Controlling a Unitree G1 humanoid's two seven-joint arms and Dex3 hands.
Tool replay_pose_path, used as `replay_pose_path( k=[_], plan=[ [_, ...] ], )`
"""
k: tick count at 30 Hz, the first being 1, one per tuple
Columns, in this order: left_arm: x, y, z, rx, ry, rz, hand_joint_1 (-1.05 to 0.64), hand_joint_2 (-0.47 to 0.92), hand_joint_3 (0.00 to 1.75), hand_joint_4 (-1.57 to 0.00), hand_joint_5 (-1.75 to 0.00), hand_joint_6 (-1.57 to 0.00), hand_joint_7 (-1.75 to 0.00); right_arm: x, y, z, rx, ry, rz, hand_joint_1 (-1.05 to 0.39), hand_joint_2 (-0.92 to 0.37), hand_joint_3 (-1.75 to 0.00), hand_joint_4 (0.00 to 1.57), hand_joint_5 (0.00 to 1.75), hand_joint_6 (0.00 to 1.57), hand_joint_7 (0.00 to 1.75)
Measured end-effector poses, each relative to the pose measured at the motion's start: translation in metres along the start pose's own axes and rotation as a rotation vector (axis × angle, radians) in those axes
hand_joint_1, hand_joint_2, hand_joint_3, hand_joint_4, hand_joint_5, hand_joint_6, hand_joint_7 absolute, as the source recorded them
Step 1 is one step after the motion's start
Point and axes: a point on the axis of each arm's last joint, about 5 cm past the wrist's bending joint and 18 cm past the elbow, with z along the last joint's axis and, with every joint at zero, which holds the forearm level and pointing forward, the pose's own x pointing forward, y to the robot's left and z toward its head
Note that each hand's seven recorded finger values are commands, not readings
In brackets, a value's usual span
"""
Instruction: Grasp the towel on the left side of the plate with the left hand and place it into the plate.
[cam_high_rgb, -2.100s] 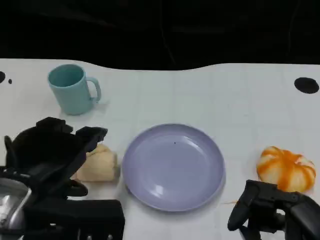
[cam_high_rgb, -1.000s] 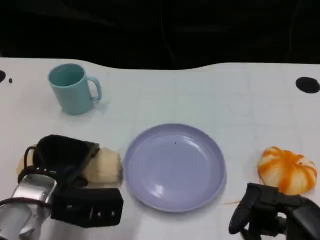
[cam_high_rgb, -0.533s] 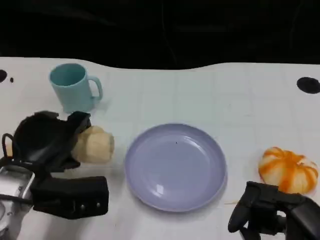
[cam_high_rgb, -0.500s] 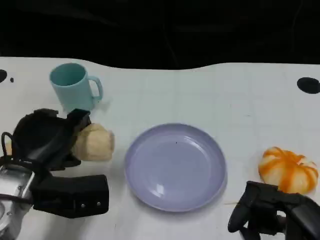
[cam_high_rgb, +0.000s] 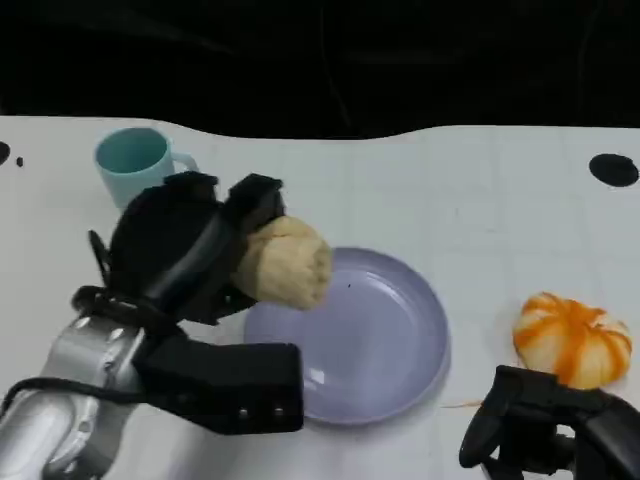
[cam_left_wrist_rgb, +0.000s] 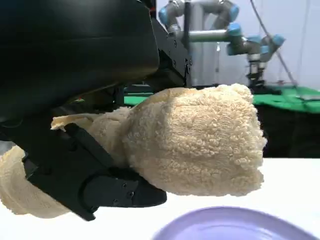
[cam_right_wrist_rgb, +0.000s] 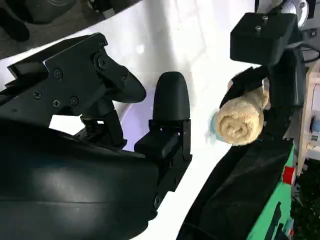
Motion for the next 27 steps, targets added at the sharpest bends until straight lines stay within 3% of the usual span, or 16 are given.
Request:
replay_pose_path(
  k=[6, 9, 12, 13, 15, 16, 17, 19, 20, 22, 25, 27],
  plan=[
    [0.015, -0.004, 0.016, -0.029, -0.027, -0.017, -0.26, 0.37, 1.09, -0.95, -1.75, -0.67, -1.74, 0.001, -0.0004, 0.000, -0.009, -0.008, 0.002, -0.09, -0.59, -1.06, 0.73, 1.72, 0.66, 1.39],
    [0.021, -0.009, 0.022, -0.038, -0.032, -0.057, -0.24, 0.42, 0.96, -0.92, -1.75, -0.65, -1.75, 0.001, 0.0000, 0.000, -0.008, -0.009, 0.005, -0.11, -0.59, -1.05, 0.72, 1.72, 0.66, 1.39],
    [0.024, -0.017, 0.028, -0.055, -0.044, -0.111, -0.22, 0.46, 0.95, -0.92, -1.75, -0.66, -1.75, 0.001, 0.0002, 0.000, -0.006, -0.009, 0.004, -0.08, -0.60, -1.06, 0.72, 1.73, 0.66, 1.39],
    [0.025, -0.019, 0.030, -0.055, -0.051, -0.122, -0.22, 0.46, 0.95, -0.91, -1.75, -0.68, -1.67, 0.001, 0.0003, 0.000, -0.006, -0.009, 0.004, -0.08, -0.60, -1.07, 0.72, 1.73, 0.66, 1.39],
    [0.027, -0.024, 0.032, -0.058, -0.063, -0.144, -0.25, 0.51, 0.80, -0.88, -1.75, -0.84, -1.14, 0.001, 0.0003, 0.000, -0.005, -0.009, 0.004, -0.09, -0.59, -1.07, 0.72, 1.73, 0.66, 1.40],
    [0.028, -0.025, 0.033, -0.059, -0.065, -0.152, -0.25, 0.54, 0.74, -0.86, -1.75, -0.88, -1.02, 0.001, 0.0003, 0.000, -0.005, -0.009, 0.004, -0.09, -0.58, -1.08, 0.72, 1.73, 0.66, 1.40],
    [0.030, -0.027, 0.034, -0.060, -0.067, -0.158, -0.26, 0.59, 0.66, -0.81, -1.66, -0.93, -0.87, 0.001, 0.0003, 0.000, -0.005, -0.009, 0.004, -0.09, -0.58, -1.08, 0.73, 1.73, 0.66, 1.40],
    [0.033, -0.029, 0.036, -0.061, -0.076, -0.168, -0.27, 0.69, 0.52, -0.80, -1.32, -0.97, -0.64, 0.001, 0.0003, 0.000, -0.006, -0.011, 0.004, -0.09, -0.58, -1.08, 0.73, 1.73, 0.66, 1.40],
    [0.033, -0.029, 0.037, -0.067, -0.081, -0.171, -0.29, 0.77, 0.38, -0.78, -1.13, -0.94, -0.47, 0.001, 0.0003, 0.001, -0.006, -0.013, 0.005, -0.09, -0.58, -1.08, 0.73, 1.73, 0.66, 1.40],
    [0.033, -0.030, 0.037, -0.097, -0.090, -0.203, -0.33, 0.88, 0.19, -0.69, -0.95, -0.83, -0.23, 0.002, 0.0002, 0.001, -0.007, -0.014, 0.005, -0.10, -0.58, -1.08, 0.73, 1.73, 0.66, 1.40],
    [0.033, -0.031, 0.039, -0.116, -0.101, -0.293, -0.40, 0.92, 0.13, -0.54, -0.72, -0.63, -0.04, 0.002, 0.0003, 0.000, -0.007, -0.012, 0.003, -0.10, -0.58, -1.07, 0.73, 1.73, 0.66, 1.40],
    [0.032, -0.030, 0.040, -0.125, -0.109, -0.335, -0.54, 0.92, 0.14, -0.31, -0.56, -0.40, -0.01, 0.002, 0.0003, 0.000, -0.010, -0.012, 0.002, -0.09, -0.58, -1.07, 0.73, 1.73, 0.66, 1.39]
  ],
)
